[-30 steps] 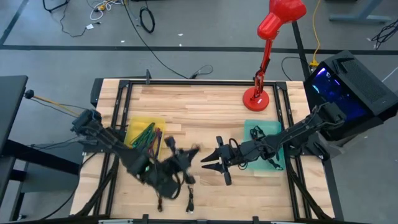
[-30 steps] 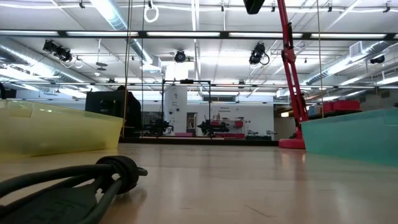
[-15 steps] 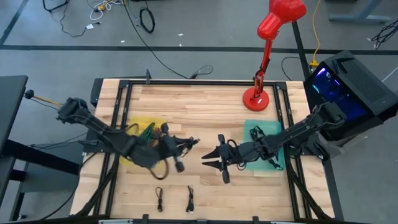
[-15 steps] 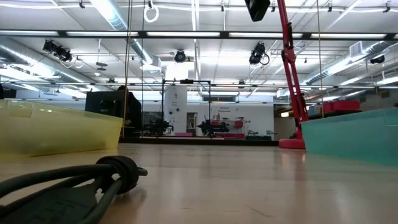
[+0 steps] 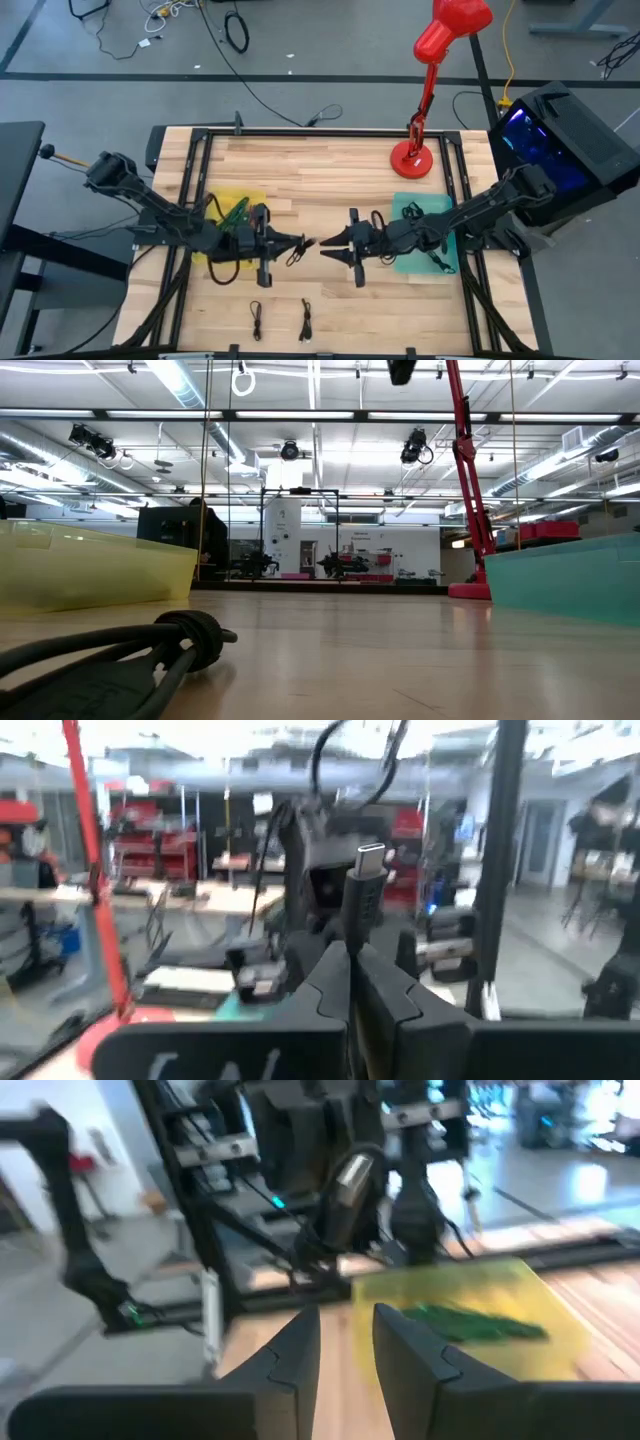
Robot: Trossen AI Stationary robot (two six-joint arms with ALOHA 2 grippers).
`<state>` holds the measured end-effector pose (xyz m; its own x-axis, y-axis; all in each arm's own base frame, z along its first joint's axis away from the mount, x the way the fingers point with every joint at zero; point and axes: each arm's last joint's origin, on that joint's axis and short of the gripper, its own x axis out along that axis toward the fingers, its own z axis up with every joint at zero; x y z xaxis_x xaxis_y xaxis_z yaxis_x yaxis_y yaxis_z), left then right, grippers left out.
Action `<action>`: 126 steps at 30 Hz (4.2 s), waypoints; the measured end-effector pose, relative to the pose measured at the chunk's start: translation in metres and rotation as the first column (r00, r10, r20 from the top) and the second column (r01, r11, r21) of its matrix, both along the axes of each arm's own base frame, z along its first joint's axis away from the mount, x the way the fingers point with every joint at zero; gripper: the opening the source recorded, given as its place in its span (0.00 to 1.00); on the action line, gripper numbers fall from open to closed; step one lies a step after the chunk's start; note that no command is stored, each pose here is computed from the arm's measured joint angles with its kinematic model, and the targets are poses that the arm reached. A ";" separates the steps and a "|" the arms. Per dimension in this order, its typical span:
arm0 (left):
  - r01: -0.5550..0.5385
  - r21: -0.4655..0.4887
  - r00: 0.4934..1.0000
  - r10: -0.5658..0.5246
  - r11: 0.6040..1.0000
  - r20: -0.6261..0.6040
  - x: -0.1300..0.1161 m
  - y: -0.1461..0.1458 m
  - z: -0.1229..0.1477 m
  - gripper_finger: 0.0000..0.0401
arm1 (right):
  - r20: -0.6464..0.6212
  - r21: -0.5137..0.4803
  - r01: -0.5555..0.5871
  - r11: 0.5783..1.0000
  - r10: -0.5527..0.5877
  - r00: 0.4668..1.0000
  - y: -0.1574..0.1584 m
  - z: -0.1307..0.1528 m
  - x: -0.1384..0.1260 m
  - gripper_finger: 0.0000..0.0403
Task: Pick & Place USB Port
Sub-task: Put the black charger cable into the green bin
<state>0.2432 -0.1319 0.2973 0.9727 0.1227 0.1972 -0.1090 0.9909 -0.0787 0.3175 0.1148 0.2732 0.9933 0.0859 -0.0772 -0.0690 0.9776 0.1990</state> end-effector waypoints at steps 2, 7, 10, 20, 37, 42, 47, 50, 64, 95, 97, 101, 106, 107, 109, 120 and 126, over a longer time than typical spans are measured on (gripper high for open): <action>0.006 0.005 0.999 -0.006 1.000 0.042 0.003 0.001 0.001 0.01 | 0.050 0.016 -0.037 0.999 0.036 0.998 0.001 0.002 0.003 0.25; -0.002 0.025 0.999 0.001 1.000 0.038 0.014 0.003 -0.008 0.01 | 0.073 0.011 -0.083 0.997 0.082 0.994 0.001 -0.004 0.010 0.25; 0.008 0.021 0.998 -0.009 1.000 0.064 0.019 0.006 -0.009 0.01 | 0.078 0.023 -0.085 0.996 0.083 0.993 -0.002 -0.004 0.012 0.25; 0.033 0.012 0.991 -0.035 0.999 0.126 0.025 0.013 -0.009 0.01 | 0.077 0.025 -0.090 0.996 0.088 0.993 -0.003 -0.004 0.012 0.25; 0.023 0.006 0.989 -0.024 1.000 0.149 0.029 0.023 -0.007 0.01 | 0.090 0.029 -0.090 0.996 0.087 0.992 -0.003 -0.003 0.012 0.25; 0.031 0.004 0.989 -0.031 1.000 0.147 0.039 0.018 -0.010 0.01 | 0.090 0.029 -0.089 0.996 0.086 0.992 -0.003 -0.003 0.012 0.25; 0.010 0.046 0.991 -0.016 0.999 0.129 0.059 0.009 -0.012 0.01 | 0.085 0.027 -0.091 0.995 0.088 0.992 -0.003 -0.004 0.012 0.25; 0.010 0.061 0.992 -0.017 0.998 0.124 0.066 0.007 -0.008 0.01 | 0.080 0.030 -0.091 0.995 0.088 0.993 -0.003 -0.004 0.012 0.25; -0.041 0.104 0.999 0.039 0.994 0.018 0.067 0.009 -0.012 0.01 | 0.049 -0.003 -0.109 0.994 0.109 0.993 -0.002 -0.008 0.011 0.25; -0.029 0.079 0.999 0.031 0.996 -0.033 0.059 0.006 -0.008 0.01 | -0.005 -0.056 -0.034 0.998 0.034 0.999 -0.018 -0.012 0.015 0.25; -0.049 0.079 0.998 0.052 0.996 -0.042 0.059 0.007 -0.009 0.01 | -0.002 -0.066 -0.056 0.996 0.056 0.998 -0.017 -0.011 0.014 0.25; -0.050 0.082 0.998 0.054 0.995 -0.041 0.059 0.007 -0.009 0.01 | 0.001 -0.080 -0.050 0.996 0.050 0.999 -0.018 -0.010 0.014 0.25; -0.049 0.078 0.998 0.051 0.996 -0.028 0.057 0.008 -0.004 0.01 | -0.006 -0.102 -0.008 0.995 0.008 1.000 -0.026 -0.010 0.015 0.25; -0.049 0.080 0.998 0.052 0.996 -0.028 0.056 0.008 -0.004 0.01 | -0.001 -0.102 -0.003 0.995 0.003 1.000 -0.027 -0.009 0.015 0.25; -0.043 0.083 0.999 0.045 0.996 -0.024 0.054 0.008 -0.001 0.01 | 0.000 -0.106 0.005 0.994 -0.005 1.000 -0.031 -0.007 0.014 0.25; -0.034 0.086 0.999 0.036 0.996 -0.018 0.053 0.007 0.001 0.01 | 0.060 -0.084 -0.130 0.988 0.136 0.989 -0.030 0.007 0.010 0.26; -0.043 0.095 0.999 0.045 0.995 -0.013 0.052 0.008 0.003 0.01 | 0.030 -0.081 -0.125 0.989 0.128 0.991 -0.032 0.004 0.010 0.32</action>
<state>0.2947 -0.1235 0.3005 0.9696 0.1469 0.1956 -0.1532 0.9881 0.0169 0.3274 0.0832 0.2771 0.9770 0.2061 -0.0540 -0.1988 0.9731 0.1167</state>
